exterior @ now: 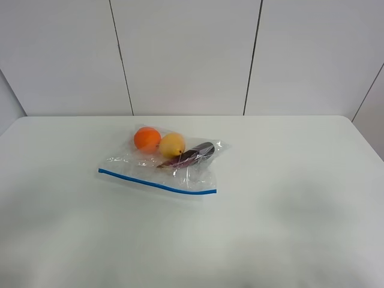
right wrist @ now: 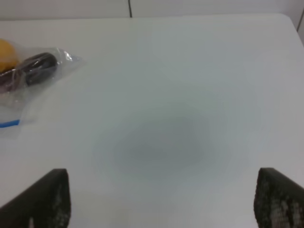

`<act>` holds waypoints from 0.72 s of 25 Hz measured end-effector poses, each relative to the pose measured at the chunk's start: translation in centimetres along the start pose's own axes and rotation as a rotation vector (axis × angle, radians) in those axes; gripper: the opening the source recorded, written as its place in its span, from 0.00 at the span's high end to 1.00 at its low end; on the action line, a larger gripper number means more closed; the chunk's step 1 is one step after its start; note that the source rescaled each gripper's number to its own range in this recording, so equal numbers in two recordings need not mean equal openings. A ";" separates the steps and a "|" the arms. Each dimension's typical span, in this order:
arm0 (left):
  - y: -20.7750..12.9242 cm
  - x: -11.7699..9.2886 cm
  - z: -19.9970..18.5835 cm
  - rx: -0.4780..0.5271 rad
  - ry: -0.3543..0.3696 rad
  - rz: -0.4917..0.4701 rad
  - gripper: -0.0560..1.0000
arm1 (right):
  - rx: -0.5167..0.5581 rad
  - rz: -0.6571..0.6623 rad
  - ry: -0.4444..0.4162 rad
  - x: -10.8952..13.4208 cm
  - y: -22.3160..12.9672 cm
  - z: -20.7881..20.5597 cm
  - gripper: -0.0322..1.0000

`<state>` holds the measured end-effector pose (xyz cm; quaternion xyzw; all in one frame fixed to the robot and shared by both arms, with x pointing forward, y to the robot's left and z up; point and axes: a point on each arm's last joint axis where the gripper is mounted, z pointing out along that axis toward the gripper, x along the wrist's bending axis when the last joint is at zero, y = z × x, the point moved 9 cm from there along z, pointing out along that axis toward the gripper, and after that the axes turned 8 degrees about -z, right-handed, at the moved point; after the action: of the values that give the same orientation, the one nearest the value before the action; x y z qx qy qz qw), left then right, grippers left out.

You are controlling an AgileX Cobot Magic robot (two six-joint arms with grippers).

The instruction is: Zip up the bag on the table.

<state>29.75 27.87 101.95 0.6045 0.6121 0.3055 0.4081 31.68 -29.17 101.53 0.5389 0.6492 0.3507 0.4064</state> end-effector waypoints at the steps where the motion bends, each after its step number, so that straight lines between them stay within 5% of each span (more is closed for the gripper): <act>1: 0.0 0.0 0.0 0.000 0.000 0.000 0.00 | 0.000 0.003 0.000 0.0 0.0 0.0 0.10; 18: 0.0 0.0 0.0 0.000 0.000 0.000 0.00 | 0.002 0.020 -0.009 -0.2 0.0 0.0 0.10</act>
<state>29.75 27.87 101.95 0.6045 0.6121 0.3055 0.4081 31.68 -29.34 101.52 0.5474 0.6422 0.3517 0.4052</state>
